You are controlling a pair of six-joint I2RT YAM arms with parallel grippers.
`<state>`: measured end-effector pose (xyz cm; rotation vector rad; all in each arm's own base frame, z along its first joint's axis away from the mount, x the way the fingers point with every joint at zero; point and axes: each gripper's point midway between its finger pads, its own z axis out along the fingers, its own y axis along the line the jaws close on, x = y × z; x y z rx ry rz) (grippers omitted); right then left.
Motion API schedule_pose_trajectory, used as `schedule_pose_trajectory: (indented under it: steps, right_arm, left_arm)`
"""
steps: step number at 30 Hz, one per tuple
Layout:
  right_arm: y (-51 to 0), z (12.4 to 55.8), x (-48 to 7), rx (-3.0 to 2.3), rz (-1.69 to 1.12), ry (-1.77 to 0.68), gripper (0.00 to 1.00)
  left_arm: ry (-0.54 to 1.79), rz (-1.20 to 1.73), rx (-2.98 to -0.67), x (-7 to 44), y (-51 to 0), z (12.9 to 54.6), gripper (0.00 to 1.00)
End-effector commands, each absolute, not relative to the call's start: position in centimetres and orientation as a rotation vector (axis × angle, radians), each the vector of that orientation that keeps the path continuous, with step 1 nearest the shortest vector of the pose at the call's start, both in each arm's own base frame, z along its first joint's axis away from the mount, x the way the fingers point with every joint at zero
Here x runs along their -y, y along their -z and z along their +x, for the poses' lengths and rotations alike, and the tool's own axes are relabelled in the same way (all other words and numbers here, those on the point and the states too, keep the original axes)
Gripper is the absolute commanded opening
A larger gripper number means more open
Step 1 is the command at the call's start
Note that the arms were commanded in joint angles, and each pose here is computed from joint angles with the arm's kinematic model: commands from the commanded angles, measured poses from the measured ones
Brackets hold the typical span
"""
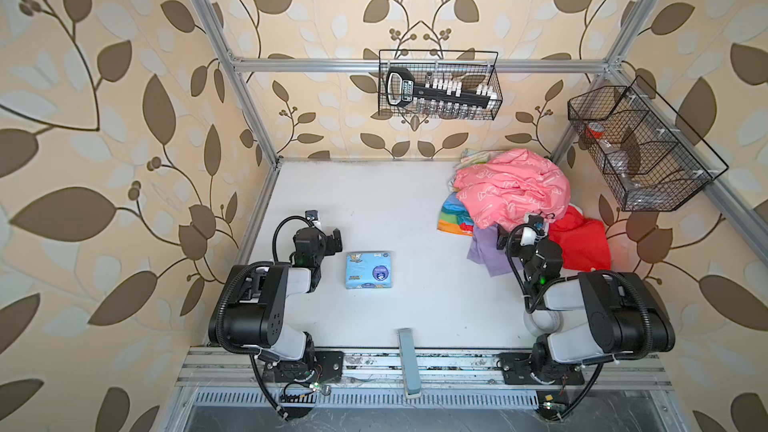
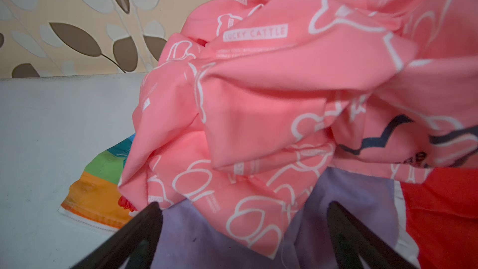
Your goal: Pick out a specific cloth from the pile
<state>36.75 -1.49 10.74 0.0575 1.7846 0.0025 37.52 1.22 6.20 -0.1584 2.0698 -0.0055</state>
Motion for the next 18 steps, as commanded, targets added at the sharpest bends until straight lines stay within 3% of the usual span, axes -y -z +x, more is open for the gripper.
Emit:
schedule_pose_trajectory:
  steps: [1,18]
  right_arm:
    - [-11.51,37.31,1.72,-1.761,0.068,0.002,1.0]
    - [-11.44,37.33,1.73,-1.763,0.068,0.002,1.0]
  left_arm:
    - [0.02,-0.138,-2.023,-0.84,-7.68,38.38,0.99]
    - [0.02,-0.137,-2.024,-0.83,-7.64,38.42,0.99]
